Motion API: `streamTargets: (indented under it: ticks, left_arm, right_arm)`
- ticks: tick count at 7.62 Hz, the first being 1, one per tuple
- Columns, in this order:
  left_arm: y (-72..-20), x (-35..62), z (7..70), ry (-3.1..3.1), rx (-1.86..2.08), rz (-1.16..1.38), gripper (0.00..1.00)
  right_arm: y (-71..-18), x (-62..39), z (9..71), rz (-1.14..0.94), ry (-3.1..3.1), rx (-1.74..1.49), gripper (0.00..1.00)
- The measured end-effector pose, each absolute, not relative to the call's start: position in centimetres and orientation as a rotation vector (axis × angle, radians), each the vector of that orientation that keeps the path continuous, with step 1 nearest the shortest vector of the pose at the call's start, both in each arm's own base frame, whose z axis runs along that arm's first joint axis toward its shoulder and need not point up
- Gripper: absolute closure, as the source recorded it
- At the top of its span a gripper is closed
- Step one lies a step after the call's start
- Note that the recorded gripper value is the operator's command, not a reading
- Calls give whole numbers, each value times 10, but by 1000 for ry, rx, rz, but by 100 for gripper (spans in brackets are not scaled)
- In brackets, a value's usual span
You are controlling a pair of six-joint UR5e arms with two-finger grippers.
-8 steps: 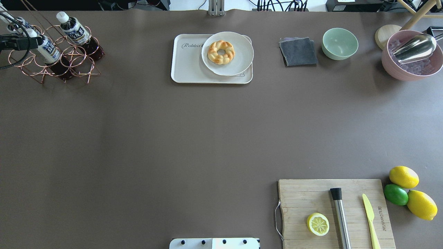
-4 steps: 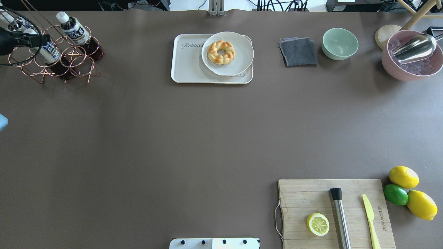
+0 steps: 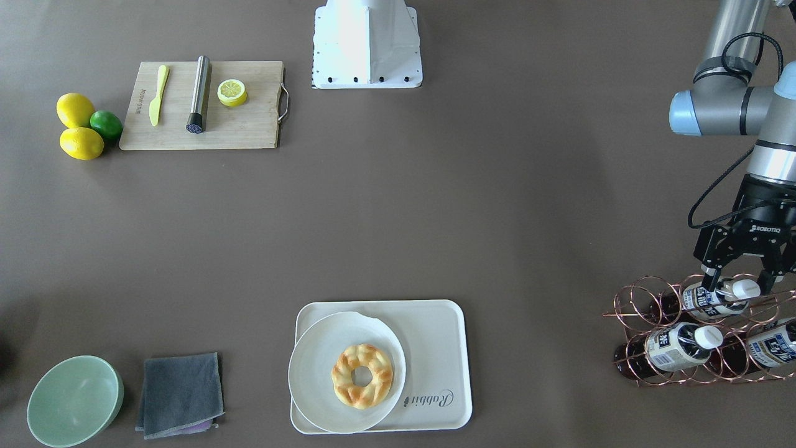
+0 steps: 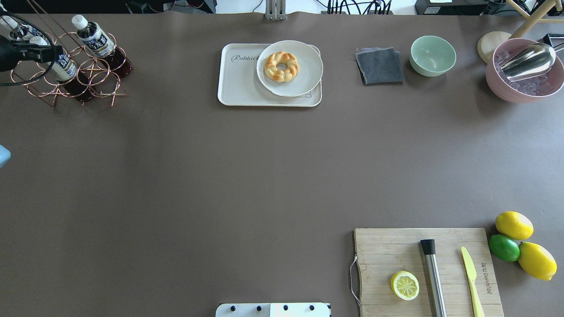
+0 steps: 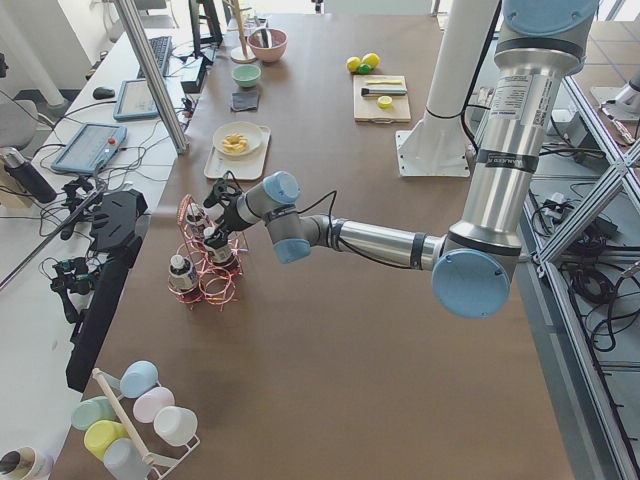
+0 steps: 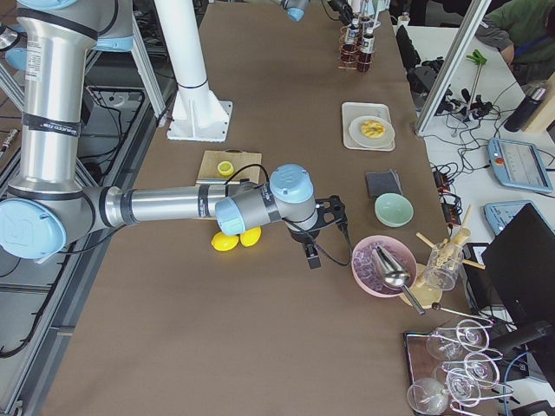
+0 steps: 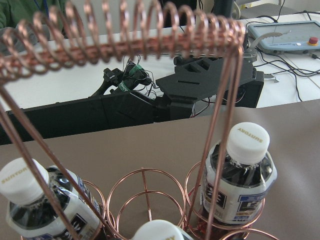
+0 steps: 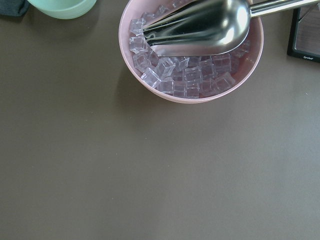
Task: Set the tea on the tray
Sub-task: 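Reach the left gripper to the copper rack and grasp a tea bottle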
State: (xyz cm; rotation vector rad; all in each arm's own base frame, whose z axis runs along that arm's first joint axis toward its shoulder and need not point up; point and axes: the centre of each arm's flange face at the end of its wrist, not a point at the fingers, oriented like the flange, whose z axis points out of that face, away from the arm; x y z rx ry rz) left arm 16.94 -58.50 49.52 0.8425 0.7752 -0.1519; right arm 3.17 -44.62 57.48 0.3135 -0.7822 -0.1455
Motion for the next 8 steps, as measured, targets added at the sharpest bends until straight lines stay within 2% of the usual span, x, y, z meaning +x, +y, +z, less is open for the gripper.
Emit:
streamTargets:
  ticks: [2,4,8]
  left_arm:
    - [-584,166,495,766,854,-132,28]
    - [-582,162,494,774,858,-125,33]
    - [-582,153,497,776,859,-109,38]
  right_arm:
    - [-446,32,575,-146,-783,314,0]
    - [-446,32,575,-146,-783,314,0]
    - [-446,32,575,-145,-783,312,0]
